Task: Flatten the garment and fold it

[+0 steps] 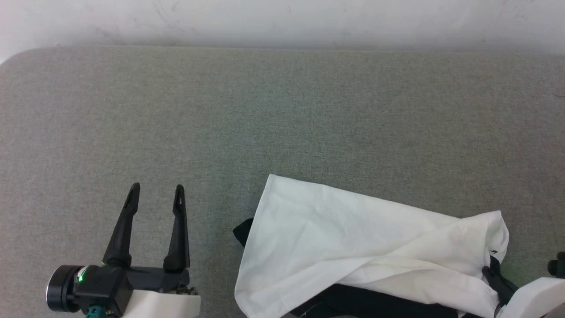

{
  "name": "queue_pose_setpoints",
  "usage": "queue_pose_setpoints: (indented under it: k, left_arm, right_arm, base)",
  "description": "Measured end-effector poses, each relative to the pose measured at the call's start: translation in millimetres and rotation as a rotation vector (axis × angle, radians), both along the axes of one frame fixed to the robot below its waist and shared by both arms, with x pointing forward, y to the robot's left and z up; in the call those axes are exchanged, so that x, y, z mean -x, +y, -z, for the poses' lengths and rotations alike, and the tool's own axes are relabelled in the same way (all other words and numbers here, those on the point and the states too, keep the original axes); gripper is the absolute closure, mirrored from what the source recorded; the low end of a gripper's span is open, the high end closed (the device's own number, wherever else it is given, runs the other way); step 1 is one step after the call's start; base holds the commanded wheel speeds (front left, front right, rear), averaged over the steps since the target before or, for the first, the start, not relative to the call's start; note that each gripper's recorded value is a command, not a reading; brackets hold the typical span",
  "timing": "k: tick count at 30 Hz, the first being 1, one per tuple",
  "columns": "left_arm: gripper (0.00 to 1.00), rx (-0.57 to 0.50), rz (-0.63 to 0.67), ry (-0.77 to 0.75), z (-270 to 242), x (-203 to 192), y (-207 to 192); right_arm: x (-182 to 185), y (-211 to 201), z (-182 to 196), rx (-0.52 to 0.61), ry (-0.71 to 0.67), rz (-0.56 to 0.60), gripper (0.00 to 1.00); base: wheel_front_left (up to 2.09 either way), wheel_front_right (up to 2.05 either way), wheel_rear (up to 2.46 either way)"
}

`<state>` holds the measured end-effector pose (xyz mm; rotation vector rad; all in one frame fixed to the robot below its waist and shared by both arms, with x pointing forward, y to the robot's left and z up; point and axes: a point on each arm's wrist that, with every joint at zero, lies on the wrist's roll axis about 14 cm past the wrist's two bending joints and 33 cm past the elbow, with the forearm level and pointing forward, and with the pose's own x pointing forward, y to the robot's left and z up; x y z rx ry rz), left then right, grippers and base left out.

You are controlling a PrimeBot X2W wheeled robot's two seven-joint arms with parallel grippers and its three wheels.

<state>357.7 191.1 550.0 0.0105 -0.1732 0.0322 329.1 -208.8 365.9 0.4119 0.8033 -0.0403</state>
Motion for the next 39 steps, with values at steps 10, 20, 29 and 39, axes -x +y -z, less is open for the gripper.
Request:
queue_pose_setpoints:
  k: [10, 20, 29, 39]
  left_arm:
    - [0.00, 0.012, 0.017, -0.028, -7.6, 0.0, -3.8]
    - [0.00, 0.001, 0.037, -0.043, -11.8, 7.7, -7.2]
    - [0.00, 0.001, 0.036, -0.045, -13.1, 22.4, -6.6]
    - [0.00, 0.021, 0.037, -0.051, -14.8, 29.7, -8.8]
  right_arm:
    - [-16.0, -24.3, -27.6, 0.073, -0.121, 0.070, 1.00]
    - [5.5, -123.5, -61.9, 0.341, -0.120, 0.232, 1.00]
    - [-7.2, -83.5, -89.6, 0.284, -0.223, 0.126, 1.00]
    - [-13.9, 38.1, -116.8, 0.091, -0.293, -0.204, 1.00]
  base:
    - [0.00, 0.00, 0.00]
    - [0.00, 0.00, 0.00]
    - [0.00, 0.00, 0.00]
    - [0.00, 0.00, 0.00]
